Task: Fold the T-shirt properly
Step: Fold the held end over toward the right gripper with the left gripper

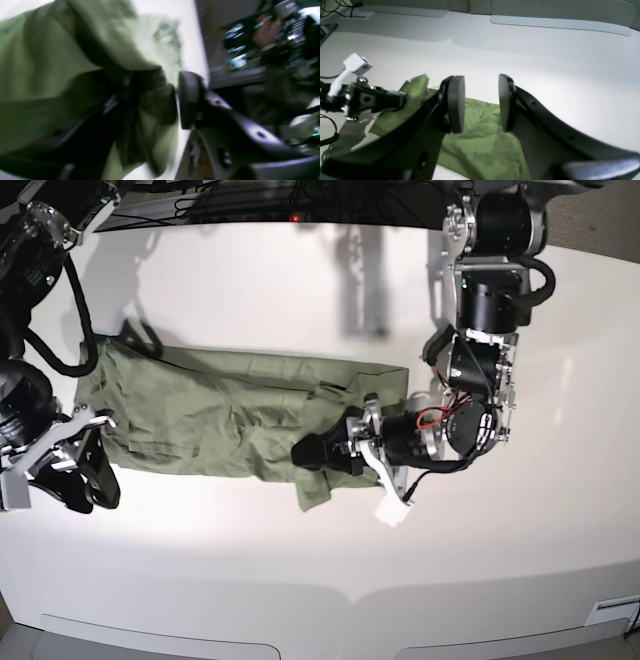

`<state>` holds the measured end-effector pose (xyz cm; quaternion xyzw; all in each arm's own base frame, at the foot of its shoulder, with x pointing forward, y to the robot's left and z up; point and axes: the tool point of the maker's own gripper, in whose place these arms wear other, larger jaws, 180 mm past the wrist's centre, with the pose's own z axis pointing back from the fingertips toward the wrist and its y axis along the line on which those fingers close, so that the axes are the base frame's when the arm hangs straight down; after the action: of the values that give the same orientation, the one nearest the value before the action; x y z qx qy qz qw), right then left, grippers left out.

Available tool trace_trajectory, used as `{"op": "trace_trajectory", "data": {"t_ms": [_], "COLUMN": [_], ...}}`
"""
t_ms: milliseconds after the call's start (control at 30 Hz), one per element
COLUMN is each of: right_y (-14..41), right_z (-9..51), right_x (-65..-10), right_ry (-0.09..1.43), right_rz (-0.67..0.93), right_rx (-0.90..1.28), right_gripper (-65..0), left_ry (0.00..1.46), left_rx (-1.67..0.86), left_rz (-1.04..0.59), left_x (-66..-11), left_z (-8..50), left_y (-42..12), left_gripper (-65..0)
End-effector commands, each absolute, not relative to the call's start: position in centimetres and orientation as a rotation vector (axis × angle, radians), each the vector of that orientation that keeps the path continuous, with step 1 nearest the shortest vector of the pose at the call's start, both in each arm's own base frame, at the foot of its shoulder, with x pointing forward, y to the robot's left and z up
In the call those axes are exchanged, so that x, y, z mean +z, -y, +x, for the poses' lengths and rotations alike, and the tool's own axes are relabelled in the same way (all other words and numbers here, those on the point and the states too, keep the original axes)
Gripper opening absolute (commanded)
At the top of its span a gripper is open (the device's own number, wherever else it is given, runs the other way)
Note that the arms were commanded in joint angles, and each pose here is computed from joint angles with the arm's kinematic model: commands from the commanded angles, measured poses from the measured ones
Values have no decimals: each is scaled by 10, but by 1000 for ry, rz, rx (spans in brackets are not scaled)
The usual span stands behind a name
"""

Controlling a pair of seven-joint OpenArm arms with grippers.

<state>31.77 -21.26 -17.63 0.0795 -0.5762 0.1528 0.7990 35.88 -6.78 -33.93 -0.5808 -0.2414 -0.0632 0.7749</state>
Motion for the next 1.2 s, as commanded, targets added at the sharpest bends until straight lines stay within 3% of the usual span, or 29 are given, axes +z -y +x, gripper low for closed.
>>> {"op": "trace_trajectory", "data": {"t_ms": [0,433,533,667,867,1167], "right_y": [211,219,247,279,325,407], "right_z": [320,322,327,332,335,330], "right_x": [-159,-160,-174,-203,-236,-266], "right_ry": [1296,1294,1239,1141,1021,858], "right_rz": [168,115,-34,-65,-72,-167], "right_rx": [349,338,298,238,177,-62], "right_gripper": [-423,-423,-423,-422,-212,-207], "left_ry": [573,567,576,617,720,708], "left_rx": [-155,-241,-273,-344,-436,-558], "left_rz": [-1310,-1307,-1232,-1109,-954,-876], "left_x": [-315,-314,-322,-317,-292,-291], "left_z": [370,362,367,389,427,425], "left_y": [72,74,71,66,65,87], "left_gripper": [-357,-354,-354,-354,-354,-354]}}
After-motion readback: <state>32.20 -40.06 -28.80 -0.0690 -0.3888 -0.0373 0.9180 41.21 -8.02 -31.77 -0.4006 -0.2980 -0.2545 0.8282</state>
